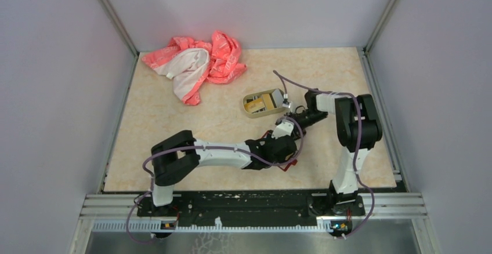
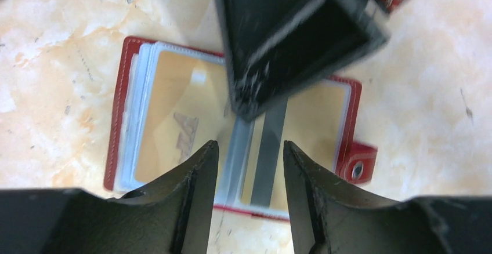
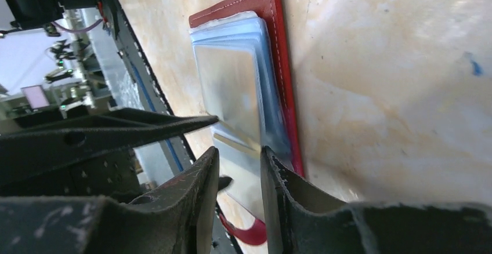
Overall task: Put the credit cards into the card holder
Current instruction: Insert the credit card into the card holder.
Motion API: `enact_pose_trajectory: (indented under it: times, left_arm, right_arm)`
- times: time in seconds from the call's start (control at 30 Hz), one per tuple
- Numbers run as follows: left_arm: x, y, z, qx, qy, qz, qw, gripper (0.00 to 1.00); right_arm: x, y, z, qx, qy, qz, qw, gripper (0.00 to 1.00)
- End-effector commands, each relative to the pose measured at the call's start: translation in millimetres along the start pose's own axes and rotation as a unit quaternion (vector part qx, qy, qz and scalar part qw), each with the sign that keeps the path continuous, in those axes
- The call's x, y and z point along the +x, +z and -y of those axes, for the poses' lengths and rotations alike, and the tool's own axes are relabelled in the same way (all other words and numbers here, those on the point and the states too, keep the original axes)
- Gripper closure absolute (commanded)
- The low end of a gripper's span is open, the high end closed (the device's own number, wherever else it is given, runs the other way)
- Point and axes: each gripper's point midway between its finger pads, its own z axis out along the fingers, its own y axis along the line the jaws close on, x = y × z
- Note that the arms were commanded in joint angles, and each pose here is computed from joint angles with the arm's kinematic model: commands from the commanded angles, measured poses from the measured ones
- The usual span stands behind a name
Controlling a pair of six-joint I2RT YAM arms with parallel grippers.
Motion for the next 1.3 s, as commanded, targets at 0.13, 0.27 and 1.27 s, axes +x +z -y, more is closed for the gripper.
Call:
enact_pose_trajectory:
  times: [0.13,0.27,1.27]
  left_arm:
    - [-25,-60,0,0.146,0.058,0.076,0.985,0.41]
    - [-21,-63,-33,0.142,0.056,0.077,0.985,0.36]
    - [36,-22,-97,0.239,-0.155,-0.066,0.956,0.71]
  right_arm:
    - [-32,-53,-22,0.075,-0.156,0.080,0.982,0.67]
    - [-38,-70,-57,0.071,-0.268,0.121,0.953,0.68]
    - [91,46,-45,0.045,-0.712,-0.238,0.659,0.86]
